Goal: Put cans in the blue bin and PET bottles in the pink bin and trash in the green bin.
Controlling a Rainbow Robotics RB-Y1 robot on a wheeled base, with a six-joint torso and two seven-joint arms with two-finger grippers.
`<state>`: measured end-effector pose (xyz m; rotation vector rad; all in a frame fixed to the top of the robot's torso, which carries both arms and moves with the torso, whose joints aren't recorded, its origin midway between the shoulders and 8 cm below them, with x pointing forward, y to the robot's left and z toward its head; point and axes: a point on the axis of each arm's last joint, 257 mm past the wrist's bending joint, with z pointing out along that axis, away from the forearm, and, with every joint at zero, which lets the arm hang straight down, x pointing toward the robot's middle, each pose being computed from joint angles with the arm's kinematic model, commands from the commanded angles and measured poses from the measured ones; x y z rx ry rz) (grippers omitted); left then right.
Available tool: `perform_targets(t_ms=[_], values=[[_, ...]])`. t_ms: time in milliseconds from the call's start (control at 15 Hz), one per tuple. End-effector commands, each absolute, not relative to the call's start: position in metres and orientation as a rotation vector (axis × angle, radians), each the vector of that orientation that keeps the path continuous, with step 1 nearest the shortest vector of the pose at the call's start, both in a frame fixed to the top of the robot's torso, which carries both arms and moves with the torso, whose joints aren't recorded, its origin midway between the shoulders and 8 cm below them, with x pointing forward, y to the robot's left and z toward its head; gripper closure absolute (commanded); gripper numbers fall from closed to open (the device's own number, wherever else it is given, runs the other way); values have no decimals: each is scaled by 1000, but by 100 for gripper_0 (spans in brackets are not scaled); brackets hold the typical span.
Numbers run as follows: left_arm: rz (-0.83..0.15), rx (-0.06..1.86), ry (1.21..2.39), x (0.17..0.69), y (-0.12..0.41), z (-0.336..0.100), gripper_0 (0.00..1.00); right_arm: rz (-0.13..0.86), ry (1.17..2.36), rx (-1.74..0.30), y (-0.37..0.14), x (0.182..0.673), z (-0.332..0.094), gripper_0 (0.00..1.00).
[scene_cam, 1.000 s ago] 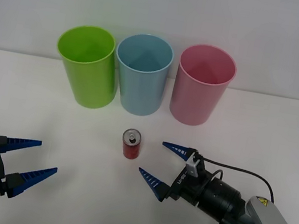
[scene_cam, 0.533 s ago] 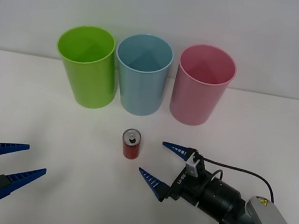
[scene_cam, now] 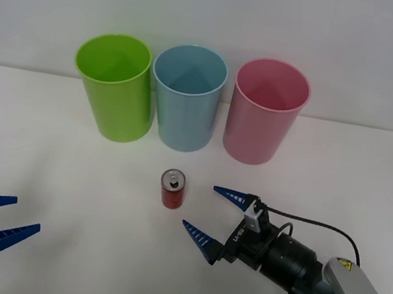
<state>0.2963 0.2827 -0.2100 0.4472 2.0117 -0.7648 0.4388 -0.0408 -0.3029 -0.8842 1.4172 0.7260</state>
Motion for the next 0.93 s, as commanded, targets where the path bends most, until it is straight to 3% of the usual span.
perform_targets(t_ms=[67, 933], values=[[-781, 434, 2031, 290, 289, -206, 0, 726, 1417, -884, -41, 439, -303, 0], [-841, 311, 2099, 285, 298, -206, 0, 726, 1417, -884, -41, 439, -303, 0]])
